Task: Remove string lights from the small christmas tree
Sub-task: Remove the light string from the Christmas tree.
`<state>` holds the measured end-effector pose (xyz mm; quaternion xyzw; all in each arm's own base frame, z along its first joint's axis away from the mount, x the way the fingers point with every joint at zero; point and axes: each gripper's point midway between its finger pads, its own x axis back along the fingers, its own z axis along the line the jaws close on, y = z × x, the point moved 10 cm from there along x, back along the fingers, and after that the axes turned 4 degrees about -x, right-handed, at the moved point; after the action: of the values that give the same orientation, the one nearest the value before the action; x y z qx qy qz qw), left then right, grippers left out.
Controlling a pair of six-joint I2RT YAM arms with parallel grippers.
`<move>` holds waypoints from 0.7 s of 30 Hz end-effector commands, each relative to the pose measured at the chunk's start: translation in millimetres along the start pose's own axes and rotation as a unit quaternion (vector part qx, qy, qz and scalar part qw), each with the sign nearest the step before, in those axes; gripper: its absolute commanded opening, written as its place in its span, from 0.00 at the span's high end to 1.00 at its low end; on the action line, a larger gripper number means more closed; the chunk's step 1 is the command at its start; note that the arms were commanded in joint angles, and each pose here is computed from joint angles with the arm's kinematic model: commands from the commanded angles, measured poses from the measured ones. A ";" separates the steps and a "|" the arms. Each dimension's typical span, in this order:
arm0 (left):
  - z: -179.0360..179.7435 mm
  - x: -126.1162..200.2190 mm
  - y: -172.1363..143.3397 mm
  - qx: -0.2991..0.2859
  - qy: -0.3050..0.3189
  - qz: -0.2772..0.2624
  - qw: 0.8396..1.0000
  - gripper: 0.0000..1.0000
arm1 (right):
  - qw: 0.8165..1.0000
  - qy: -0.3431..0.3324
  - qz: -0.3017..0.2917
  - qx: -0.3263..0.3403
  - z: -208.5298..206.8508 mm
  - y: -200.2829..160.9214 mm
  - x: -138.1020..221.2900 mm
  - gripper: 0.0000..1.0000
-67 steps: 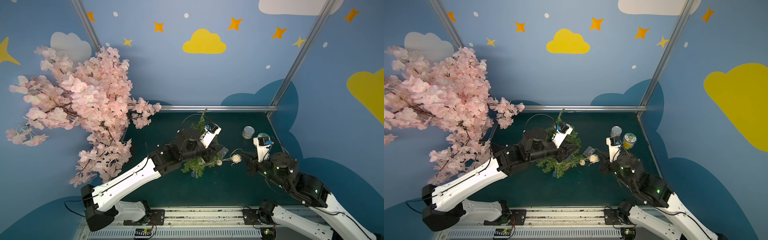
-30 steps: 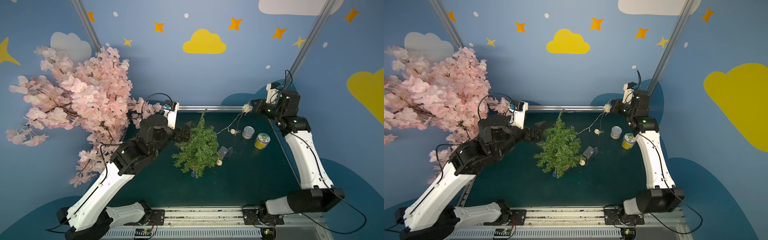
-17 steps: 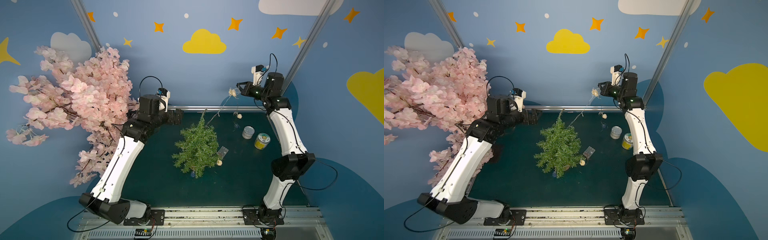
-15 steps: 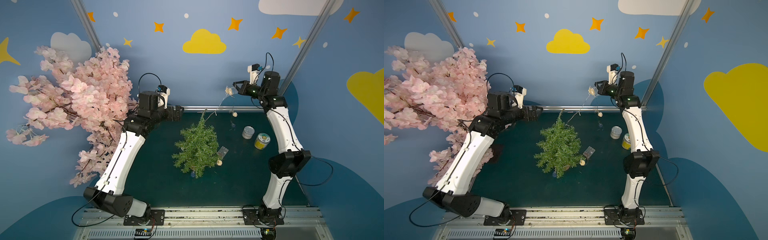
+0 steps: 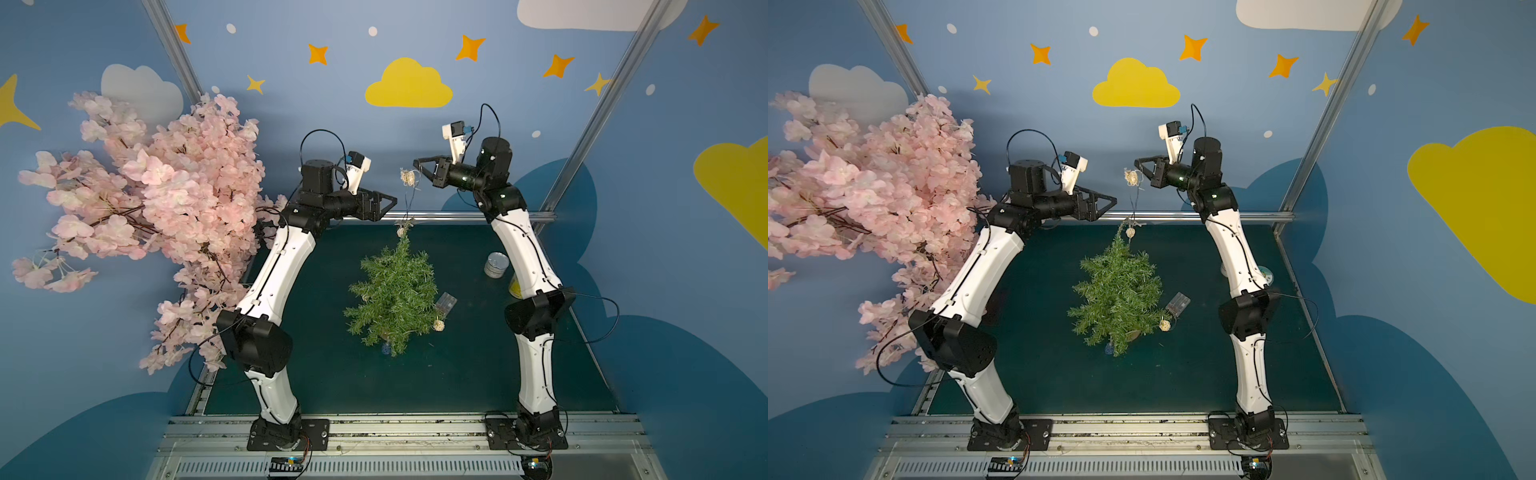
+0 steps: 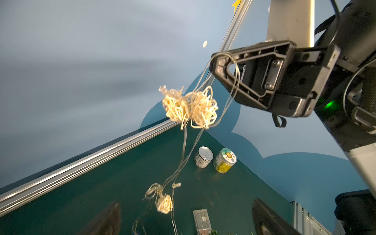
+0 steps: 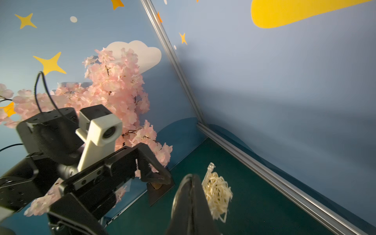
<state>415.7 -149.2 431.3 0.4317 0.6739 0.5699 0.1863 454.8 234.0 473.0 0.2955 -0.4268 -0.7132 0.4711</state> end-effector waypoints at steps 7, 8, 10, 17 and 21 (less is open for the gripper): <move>-5.3 -12.8 11.4 -0.055 -0.046 -0.044 0.996 0.01 | 0.999 0.053 0.007 -0.006 35.7 -2.5 -15.6 1.00; -3.9 -15.0 11.4 -0.052 -0.051 -0.049 0.996 0.01 | 0.998 0.055 0.011 -0.007 38.0 -4.7 -17.5 1.00; -2.5 -20.0 12.6 -0.046 -0.071 -0.059 0.995 0.01 | 0.998 0.058 0.019 -0.006 43.8 -8.4 -20.6 1.00; -1.3 -34.0 15.1 -0.025 -0.120 -0.051 0.991 0.08 | 0.997 0.063 0.029 -0.013 51.2 -11.8 -23.0 1.00; -1.5 -33.3 15.5 -0.025 -0.116 -0.057 0.991 0.44 | 0.997 0.066 0.032 -0.019 53.2 -11.9 -22.4 1.00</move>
<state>447.0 -176.2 421.0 0.4573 0.6626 0.5242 0.2777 427.9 278.0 470.0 0.3018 -0.3932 -0.6909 0.5264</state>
